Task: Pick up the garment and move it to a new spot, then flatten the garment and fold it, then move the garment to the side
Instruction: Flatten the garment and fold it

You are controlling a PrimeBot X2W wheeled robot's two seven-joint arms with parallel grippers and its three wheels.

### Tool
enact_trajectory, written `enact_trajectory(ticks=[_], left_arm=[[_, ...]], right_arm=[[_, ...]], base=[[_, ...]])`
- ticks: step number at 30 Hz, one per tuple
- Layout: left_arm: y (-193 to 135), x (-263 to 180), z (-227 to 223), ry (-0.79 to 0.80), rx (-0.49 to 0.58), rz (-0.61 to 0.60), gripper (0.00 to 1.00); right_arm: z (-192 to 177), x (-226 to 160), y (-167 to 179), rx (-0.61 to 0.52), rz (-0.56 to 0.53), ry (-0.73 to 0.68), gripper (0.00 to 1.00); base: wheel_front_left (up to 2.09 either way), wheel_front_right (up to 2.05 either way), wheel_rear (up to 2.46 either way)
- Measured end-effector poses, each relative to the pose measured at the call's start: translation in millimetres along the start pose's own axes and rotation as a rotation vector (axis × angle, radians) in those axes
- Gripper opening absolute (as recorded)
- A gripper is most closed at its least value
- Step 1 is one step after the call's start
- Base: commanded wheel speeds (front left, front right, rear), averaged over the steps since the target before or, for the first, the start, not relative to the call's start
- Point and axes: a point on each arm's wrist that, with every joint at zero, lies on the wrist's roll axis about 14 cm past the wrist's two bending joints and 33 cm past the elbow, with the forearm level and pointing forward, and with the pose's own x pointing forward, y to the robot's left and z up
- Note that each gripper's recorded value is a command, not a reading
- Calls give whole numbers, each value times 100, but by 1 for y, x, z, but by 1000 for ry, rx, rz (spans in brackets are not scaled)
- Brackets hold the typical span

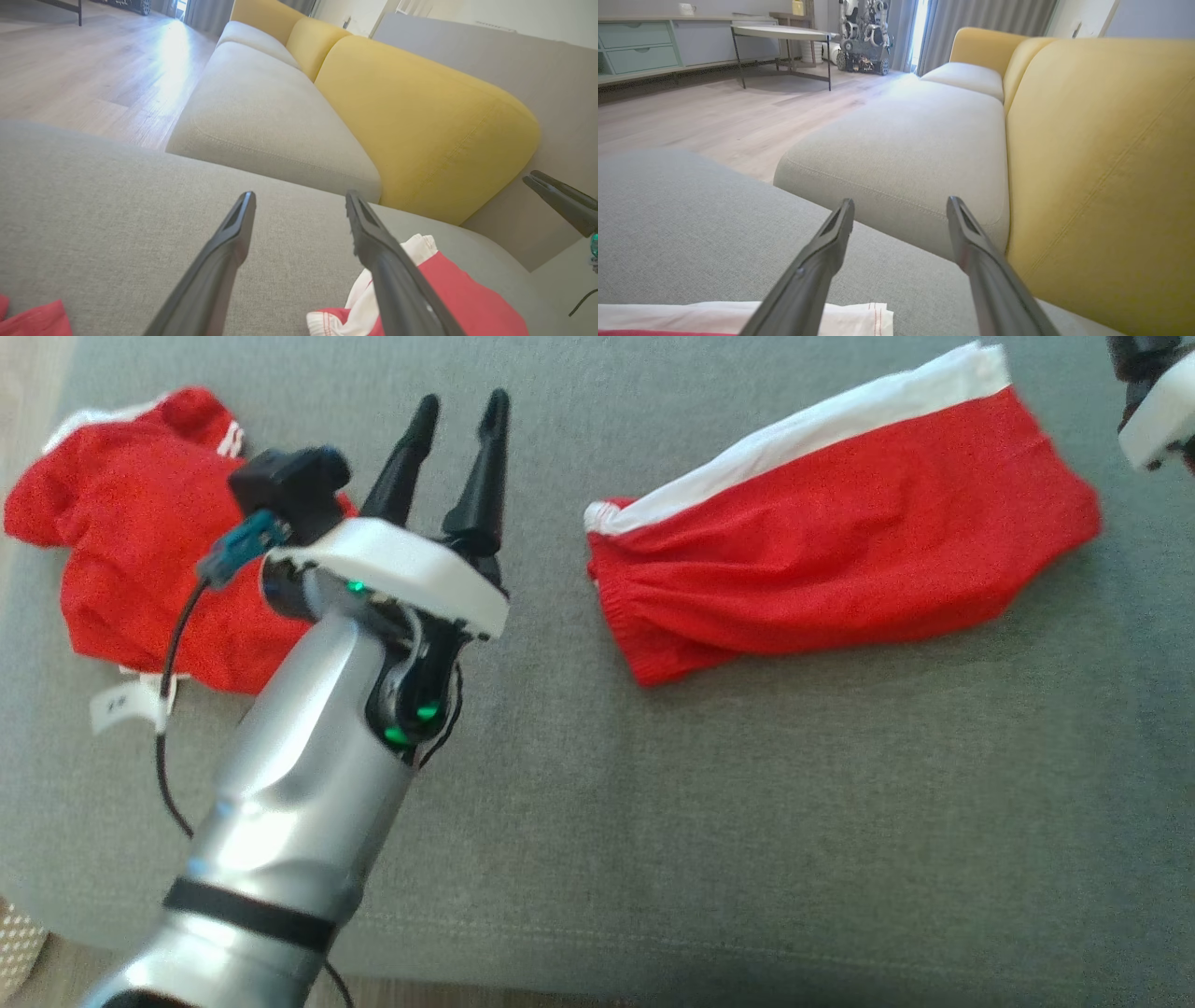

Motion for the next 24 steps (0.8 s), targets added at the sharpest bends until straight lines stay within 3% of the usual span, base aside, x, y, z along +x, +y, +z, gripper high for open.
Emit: enact_trajectory(ticks=[5, 11, 17, 24], left_arm=[[-5, -17, 18, -65, -6, 5, 100], [-9, -50, 13, -76, 2, 12, 100], [-22, -76, 23, -140, 10, -16, 100], [-25, -98, 4, -108, 12, -28, 100]], right_arm=[[26, -21, -6, -27, -37, -70, 100], [59, -59, 15, -4, -33, -217, 100], [36, -116, 38, 49, -91, -274, 100], [4, -160, 45, 137, -207, -277, 100]], base=[[0, 0, 0], [0, 0, 0], [0, 0, 0], [0, 0, 0]])
